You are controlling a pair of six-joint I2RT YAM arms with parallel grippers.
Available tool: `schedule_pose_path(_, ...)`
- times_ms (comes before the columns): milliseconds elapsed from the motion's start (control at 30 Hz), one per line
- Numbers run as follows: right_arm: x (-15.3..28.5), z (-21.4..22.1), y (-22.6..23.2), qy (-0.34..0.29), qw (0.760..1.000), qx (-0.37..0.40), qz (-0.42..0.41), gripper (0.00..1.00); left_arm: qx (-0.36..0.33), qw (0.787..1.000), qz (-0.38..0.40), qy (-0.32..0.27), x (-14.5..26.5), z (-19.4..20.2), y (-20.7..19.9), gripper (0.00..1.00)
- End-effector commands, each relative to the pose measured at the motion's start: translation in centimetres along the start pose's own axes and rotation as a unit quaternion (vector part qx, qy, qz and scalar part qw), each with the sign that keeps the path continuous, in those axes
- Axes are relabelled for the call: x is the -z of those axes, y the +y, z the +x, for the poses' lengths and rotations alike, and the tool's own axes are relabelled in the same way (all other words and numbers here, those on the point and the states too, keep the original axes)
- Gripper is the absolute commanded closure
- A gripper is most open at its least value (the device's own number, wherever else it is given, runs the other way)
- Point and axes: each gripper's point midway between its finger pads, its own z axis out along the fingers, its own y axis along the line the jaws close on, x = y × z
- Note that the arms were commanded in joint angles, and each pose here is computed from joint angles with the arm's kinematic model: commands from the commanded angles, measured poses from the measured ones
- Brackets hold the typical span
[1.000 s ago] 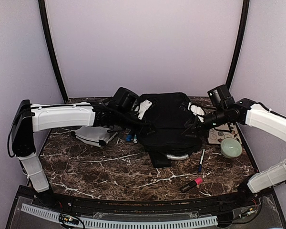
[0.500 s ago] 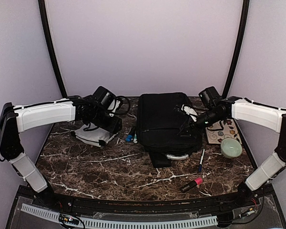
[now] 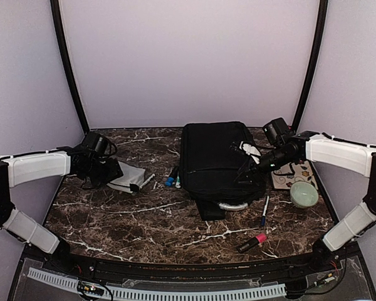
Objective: Pack the student bag
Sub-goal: Pick up the pencil case at the center of the board, then place the pencil case at the corner of the board.
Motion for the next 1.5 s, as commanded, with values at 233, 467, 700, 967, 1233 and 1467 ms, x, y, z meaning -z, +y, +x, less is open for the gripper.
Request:
schedule_pose_path(233, 0.8, -0.6, 0.0, -0.018, 1.0, 0.016, 0.013, 0.47, 0.233, 0.966, 0.111, 0.0, -2.0, 0.5, 1.4, 0.29)
schedule_pose_path(467, 0.7, -0.3, -0.1, -0.014, 1.0, 0.016, 0.016, 0.47, 0.261, 0.957, 0.127, 0.002, -3.8, 0.7, 1.5, 0.37)
schedule_pose_path(700, 0.5, 0.0, -0.2, -0.009, 1.0, 0.012, 0.017, 0.47, 0.264, 0.954, 0.14, -0.018, -4.6, -1.2, 1.7, 0.65)
schedule_pose_path(967, 0.3, -0.5, -0.2, -0.01, 1.0, -0.001, 0.006, 0.47, 0.176, 0.969, 0.159, -0.073, -2.6, -6.2, -0.5, 1.0)
schedule_pose_path(1233, 2.2, -3.8, -0.7, -0.03, 1.0, 0.0, 0.003, 0.47, -0.046, 0.961, 0.258, -0.09, 3.9, -10.1, -7.7, 1.0)
schedule_pose_path(1467, 3.4, -5.3, -2.4, -0.043, 0.999, -0.014, 0.003, 0.47, -0.266, 0.923, 0.28, -0.007, 8.8, -4.1, -13.7, 1.0)
